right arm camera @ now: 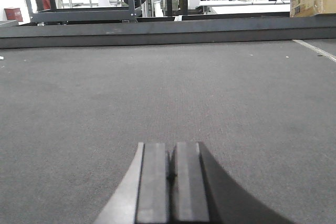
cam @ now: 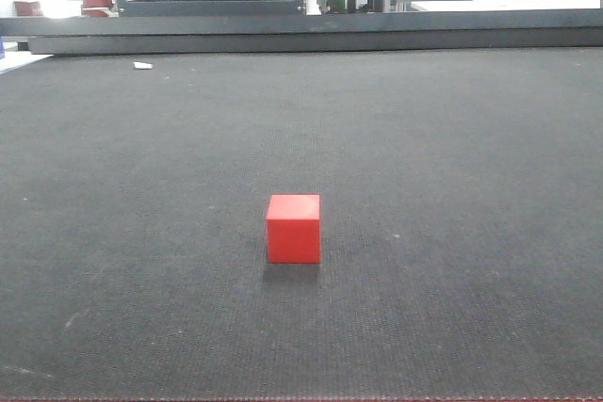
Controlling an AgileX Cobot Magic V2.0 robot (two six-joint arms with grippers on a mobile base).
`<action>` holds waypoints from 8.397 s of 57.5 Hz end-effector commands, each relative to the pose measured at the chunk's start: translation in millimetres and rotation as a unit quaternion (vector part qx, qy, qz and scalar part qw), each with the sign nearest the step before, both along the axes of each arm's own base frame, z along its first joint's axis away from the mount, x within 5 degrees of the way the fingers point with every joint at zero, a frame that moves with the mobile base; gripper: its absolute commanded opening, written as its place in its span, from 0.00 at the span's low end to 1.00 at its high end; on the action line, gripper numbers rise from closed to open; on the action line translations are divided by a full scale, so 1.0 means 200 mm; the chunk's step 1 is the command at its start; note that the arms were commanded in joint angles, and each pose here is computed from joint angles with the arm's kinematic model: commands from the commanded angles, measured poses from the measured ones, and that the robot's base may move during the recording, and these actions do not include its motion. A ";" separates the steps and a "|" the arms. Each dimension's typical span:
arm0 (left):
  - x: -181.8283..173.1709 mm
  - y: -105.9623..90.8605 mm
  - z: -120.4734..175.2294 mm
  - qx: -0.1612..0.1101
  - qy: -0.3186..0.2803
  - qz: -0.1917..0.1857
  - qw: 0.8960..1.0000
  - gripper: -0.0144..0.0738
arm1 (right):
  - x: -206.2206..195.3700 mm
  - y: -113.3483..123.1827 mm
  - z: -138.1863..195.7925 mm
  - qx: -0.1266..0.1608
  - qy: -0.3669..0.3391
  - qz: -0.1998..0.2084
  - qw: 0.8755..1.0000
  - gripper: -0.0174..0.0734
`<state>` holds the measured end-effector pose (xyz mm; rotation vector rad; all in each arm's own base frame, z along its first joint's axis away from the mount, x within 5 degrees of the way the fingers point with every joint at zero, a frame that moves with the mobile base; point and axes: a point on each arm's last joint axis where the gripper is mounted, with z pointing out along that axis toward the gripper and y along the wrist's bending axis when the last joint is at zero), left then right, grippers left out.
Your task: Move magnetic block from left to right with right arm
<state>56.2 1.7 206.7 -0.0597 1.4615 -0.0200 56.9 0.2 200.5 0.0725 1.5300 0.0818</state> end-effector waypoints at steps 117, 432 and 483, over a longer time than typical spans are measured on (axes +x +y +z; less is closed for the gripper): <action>-0.01 0.00 0.03 -0.002 -0.045 0.001 0.999 0.02 | 0.44 0.00 0.37 -0.010 0.386 -0.007 0.922 0.23; -0.01 0.00 0.03 -0.002 -0.045 0.001 0.999 0.02 | 0.07 0.00 0.55 -0.061 -0.085 -0.009 0.994 0.44; -0.01 0.00 0.03 -0.002 -0.045 0.001 0.999 0.02 | 0.07 0.00 0.55 -0.061 -0.083 -0.009 0.995 0.44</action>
